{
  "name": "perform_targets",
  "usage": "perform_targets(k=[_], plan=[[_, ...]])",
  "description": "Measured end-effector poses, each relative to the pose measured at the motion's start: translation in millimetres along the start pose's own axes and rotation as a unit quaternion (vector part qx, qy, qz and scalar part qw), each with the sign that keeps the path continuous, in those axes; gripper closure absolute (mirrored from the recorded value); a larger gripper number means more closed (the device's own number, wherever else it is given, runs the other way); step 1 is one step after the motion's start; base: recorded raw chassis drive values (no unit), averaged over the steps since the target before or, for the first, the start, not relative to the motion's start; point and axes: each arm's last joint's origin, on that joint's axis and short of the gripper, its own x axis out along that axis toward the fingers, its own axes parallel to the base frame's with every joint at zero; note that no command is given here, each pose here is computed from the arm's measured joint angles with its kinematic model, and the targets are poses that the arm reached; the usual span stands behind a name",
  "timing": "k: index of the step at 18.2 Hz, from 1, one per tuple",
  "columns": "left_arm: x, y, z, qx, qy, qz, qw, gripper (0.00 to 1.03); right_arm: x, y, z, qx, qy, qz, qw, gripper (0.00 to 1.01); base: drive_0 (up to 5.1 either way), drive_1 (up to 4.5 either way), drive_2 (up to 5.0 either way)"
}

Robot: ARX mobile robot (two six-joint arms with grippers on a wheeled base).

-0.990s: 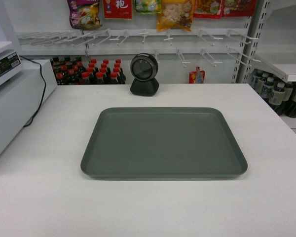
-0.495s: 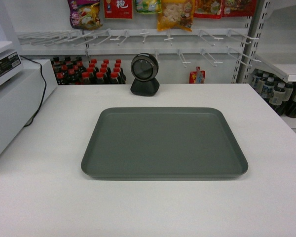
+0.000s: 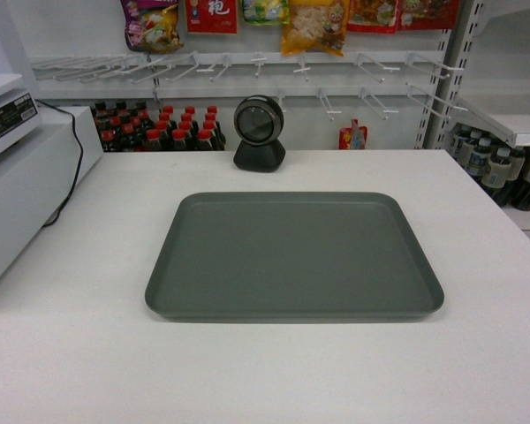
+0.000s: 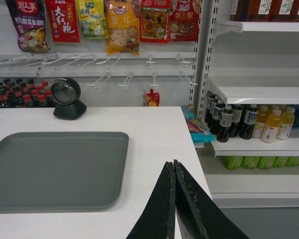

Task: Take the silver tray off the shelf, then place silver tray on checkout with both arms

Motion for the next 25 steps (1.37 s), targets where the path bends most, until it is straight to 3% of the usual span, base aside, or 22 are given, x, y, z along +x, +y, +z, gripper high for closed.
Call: perform_targets(k=[8,9,11,12,14,15,16,22,23,25], plan=[[-6.1,0.0,-0.8,0.0,0.002,0.0,1.0,1.02,-6.6,0.0,-0.3,0.0,0.0,0.0,1.0,0.99,0.0,0.0,0.0],[-11.9,0.1,-6.4,0.0,0.025,0.0,0.9997,1.02,-7.5,0.0,-0.4,0.0,0.0,0.0,1.0,0.99,0.0,0.0,0.0],[-16.2,0.1,-1.5,0.0,0.002,0.001,1.0,1.02,-15.7,0.1,-7.0,0.0,0.027,0.002,0.9996,0.99,0.0,0.0,0.0],[-15.9,0.1,-4.7,0.0,0.011,0.0,0.9999,1.02,-18.6,0.1,-1.0,0.001,-0.006,0.001,1.0,0.99,0.0,0.0,0.0],[-15.9,0.1,-3.8,0.0,0.006,0.0,1.0,1.02,-18.5,0.1,-4.1,0.001,0.008,0.0,1.0,0.99,0.0,0.0,0.0],[-15.9,0.2,-4.2,0.0,0.008,0.002,1.0,0.98,-18.5,0.0,-3.1,0.0,0.002,0.0,1.0,0.91,0.0,0.0,0.0],[-15.9,0.1,-4.1,0.0,0.008,0.0,1.0,0.87,-18.5,0.0,-3.6,0.0,0.005,0.0,1.0,0.78,0.0,0.0,0.0],[-15.9,0.1,-4.0,0.0,0.008,0.0,1.0,0.12,-18.5,0.0,-3.5,0.0,0.005,0.0,1.0,0.05,0.0,0.0,0.0],[-15.9,0.1,-4.0,0.0,0.007,0.0,1.0,0.03,-18.5,0.0,-3.5,0.002,0.005,0.0,1.0,0.03,0.0,0.0,0.0],[-15.9,0.1,-4.0,0.0,0.008,0.0,1.0,0.05,-18.5,0.0,-3.5,0.002,0.005,0.0,1.0,0.03,0.0,0.0,0.0]])
